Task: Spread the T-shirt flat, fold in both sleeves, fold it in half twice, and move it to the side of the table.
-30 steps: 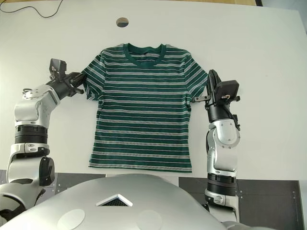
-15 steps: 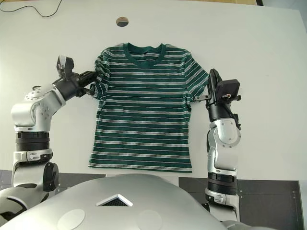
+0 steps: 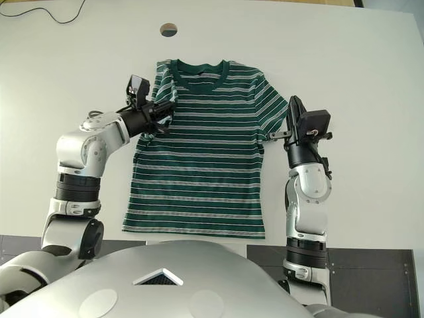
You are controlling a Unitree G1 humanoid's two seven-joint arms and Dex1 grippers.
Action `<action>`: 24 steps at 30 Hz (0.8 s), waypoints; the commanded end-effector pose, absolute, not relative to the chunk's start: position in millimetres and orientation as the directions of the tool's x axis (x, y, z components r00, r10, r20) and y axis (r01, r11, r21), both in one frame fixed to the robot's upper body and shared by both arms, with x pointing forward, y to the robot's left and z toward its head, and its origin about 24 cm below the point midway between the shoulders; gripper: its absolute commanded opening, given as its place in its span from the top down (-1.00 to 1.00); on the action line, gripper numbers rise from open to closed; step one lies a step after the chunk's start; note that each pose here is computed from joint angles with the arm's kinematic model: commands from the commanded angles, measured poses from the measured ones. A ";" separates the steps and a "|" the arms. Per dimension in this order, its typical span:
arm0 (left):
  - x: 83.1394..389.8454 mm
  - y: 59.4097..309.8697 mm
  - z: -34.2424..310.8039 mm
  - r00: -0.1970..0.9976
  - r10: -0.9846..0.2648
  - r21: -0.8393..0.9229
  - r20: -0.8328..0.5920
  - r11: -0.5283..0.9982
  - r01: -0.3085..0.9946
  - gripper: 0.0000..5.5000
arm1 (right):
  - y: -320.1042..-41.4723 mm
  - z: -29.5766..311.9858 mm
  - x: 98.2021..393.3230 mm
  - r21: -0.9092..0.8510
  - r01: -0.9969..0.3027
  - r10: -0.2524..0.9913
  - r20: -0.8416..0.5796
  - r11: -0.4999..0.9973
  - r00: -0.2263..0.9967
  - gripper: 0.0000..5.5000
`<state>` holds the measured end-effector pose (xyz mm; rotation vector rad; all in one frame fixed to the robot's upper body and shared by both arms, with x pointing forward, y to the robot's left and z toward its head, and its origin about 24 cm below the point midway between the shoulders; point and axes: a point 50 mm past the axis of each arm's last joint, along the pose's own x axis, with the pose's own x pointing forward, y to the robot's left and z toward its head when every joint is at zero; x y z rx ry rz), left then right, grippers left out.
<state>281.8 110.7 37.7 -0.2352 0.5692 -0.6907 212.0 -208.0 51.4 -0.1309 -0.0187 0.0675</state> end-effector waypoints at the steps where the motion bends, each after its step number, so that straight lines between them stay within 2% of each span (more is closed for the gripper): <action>1: 285.4 99.7 33.1 0.622 -0.658 -0.374 -0.424 0.753 0.542 0.96 | -210.2 56.6 215.6 -0.145 -0.059 0.064 0.032 0.988 0.997 0.96; 3: 285.7 97.6 28.9 0.621 -0.655 -0.376 -0.430 0.755 0.537 0.96 | -211.7 57.7 217.4 -0.147 -0.056 0.062 0.033 0.988 0.998 0.96; 7: 285.7 94.8 22.6 0.617 -0.656 -0.378 -0.435 0.755 0.536 0.72 | -212.7 57.3 222.1 -0.135 -0.074 0.076 0.013 0.988 0.997 0.96; 13: 285.4 100.7 20.8 0.640 -0.639 -0.382 -0.427 0.768 0.513 0.39 | -218.8 50.9 235.0 -0.028 -0.111 0.107 -0.106 0.993 0.989 0.59; 17: 283.8 101.8 40.3 0.669 -0.667 -0.384 -0.327 0.741 0.551 0.15 | -232.5 44.8 242.4 -0.052 -0.092 0.080 -0.207 0.994 0.975 0.33; 23: 279.0 106.5 82.7 0.714 -0.688 -0.386 -0.127 0.698 0.603 0.14 | -238.4 40.5 248.2 -0.111 -0.120 0.084 -0.289 0.987 0.954 -0.06; 24: 277.5 107.2 87.1 0.717 -0.688 -0.383 -0.109 0.695 0.609 0.14 | -239.3 39.1 249.0 -0.112 -0.128 0.088 -0.305 0.985 0.948 -0.06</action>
